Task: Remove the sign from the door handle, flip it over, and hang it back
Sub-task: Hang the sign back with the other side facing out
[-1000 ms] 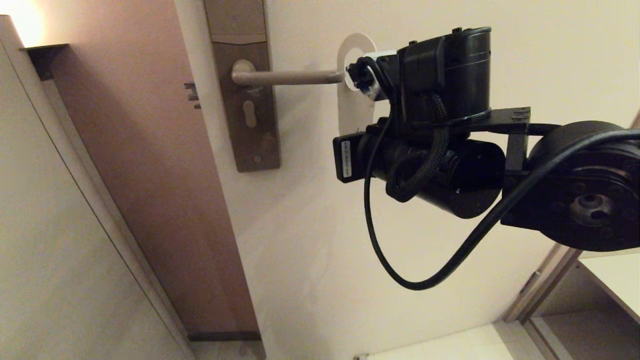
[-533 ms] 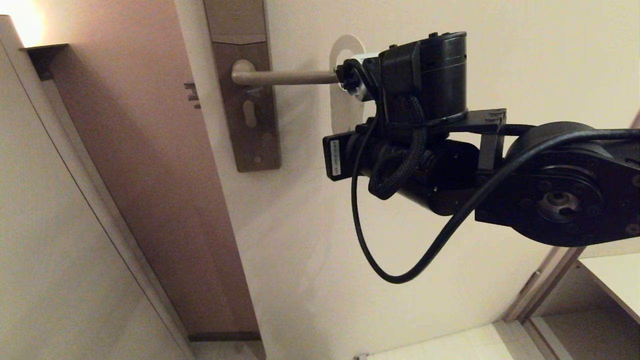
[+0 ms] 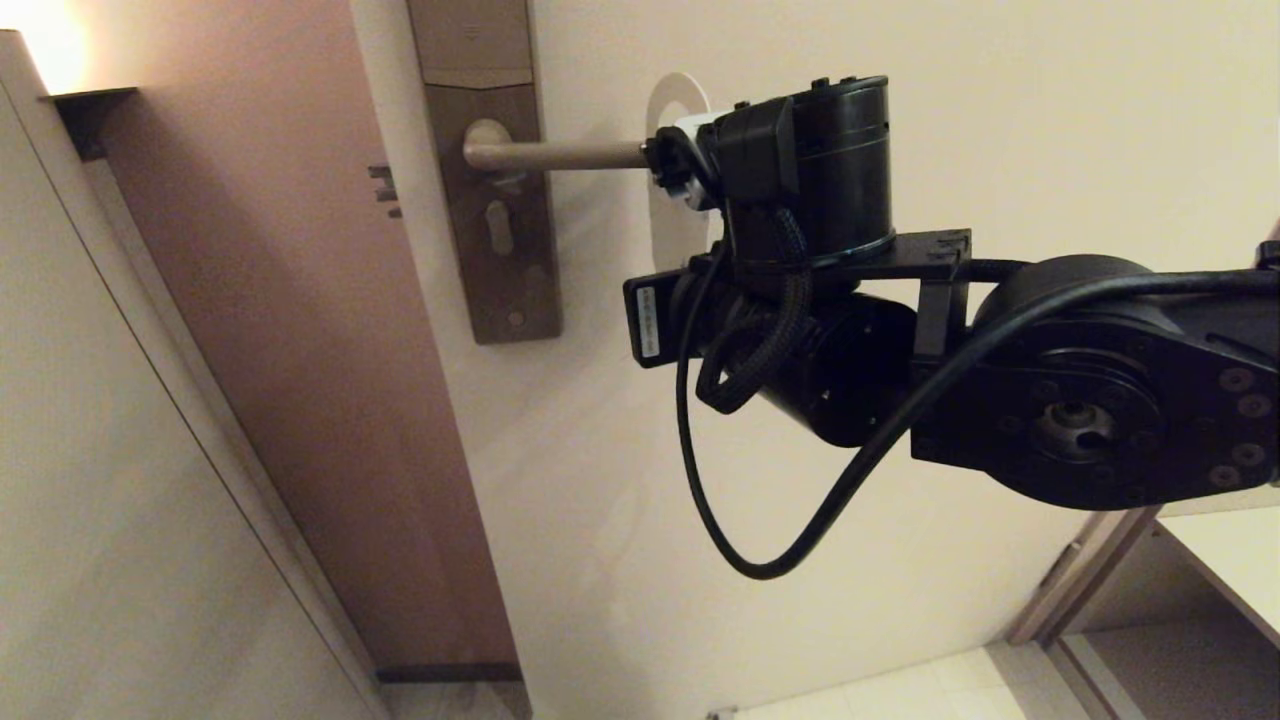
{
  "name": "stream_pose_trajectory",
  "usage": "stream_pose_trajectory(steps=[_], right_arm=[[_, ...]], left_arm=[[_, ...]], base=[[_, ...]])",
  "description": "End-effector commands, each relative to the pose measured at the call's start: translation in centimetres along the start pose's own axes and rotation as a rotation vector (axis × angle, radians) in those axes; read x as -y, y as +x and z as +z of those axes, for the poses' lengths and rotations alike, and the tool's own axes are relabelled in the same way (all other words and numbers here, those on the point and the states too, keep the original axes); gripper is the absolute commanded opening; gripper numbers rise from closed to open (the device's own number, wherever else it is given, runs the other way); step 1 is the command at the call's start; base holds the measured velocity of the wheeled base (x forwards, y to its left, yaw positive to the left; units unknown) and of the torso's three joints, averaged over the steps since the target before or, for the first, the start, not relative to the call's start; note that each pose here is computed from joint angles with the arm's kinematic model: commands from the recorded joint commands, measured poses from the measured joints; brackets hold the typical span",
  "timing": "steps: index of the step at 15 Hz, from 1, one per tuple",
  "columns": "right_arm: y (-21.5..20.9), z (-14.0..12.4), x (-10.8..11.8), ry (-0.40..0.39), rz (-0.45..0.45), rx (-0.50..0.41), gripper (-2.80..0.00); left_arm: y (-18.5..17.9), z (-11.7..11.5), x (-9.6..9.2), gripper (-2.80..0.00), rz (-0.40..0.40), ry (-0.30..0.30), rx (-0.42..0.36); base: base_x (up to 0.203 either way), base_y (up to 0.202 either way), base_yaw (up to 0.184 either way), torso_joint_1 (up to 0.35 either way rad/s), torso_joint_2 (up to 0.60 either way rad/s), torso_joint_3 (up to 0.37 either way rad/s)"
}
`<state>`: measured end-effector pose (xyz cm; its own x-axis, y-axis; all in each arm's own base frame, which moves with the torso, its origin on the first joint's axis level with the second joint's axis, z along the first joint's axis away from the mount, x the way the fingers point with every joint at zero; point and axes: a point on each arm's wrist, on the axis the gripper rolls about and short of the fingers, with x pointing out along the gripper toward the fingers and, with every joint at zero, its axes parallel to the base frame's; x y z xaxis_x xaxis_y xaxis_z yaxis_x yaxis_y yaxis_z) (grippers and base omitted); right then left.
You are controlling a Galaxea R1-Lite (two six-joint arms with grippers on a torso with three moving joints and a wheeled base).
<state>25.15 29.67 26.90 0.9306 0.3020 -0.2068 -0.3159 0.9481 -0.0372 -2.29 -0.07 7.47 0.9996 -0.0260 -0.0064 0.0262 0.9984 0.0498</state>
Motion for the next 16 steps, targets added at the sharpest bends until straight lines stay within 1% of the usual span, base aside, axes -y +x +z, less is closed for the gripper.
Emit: stream_pose_trajectory(steps=[1,7,13,16], right_arm=[[-0.3,-0.1,-0.5,-0.001,0.006,0.001,-2.80],[-1.0,-0.4,-1.9,-0.003,-0.009,0.003,-2.80],[-1.2,-0.8,-3.3,-0.013,-0.057,0.010,-2.80],[-1.6,-0.6,-4.5,-0.012,-0.044,0.023,-2.80]], left_arm=[[0.0,0.0,0.0,-2.80,0.000,0.001,-0.001],[0.0,0.0,0.0,-2.80,0.000,0.001,-0.001],[0.0,0.0,0.0,-2.80,0.000,0.001,0.000],[0.0,0.0,0.0,-2.80,0.000,0.001,-0.001]], base=[[0.000,0.000,0.000,0.000,0.00,0.000],[0.000,0.000,0.000,0.000,0.00,0.000],[0.000,0.000,0.000,0.000,0.00,0.000],[0.000,0.000,0.000,0.000,0.00,0.000]])
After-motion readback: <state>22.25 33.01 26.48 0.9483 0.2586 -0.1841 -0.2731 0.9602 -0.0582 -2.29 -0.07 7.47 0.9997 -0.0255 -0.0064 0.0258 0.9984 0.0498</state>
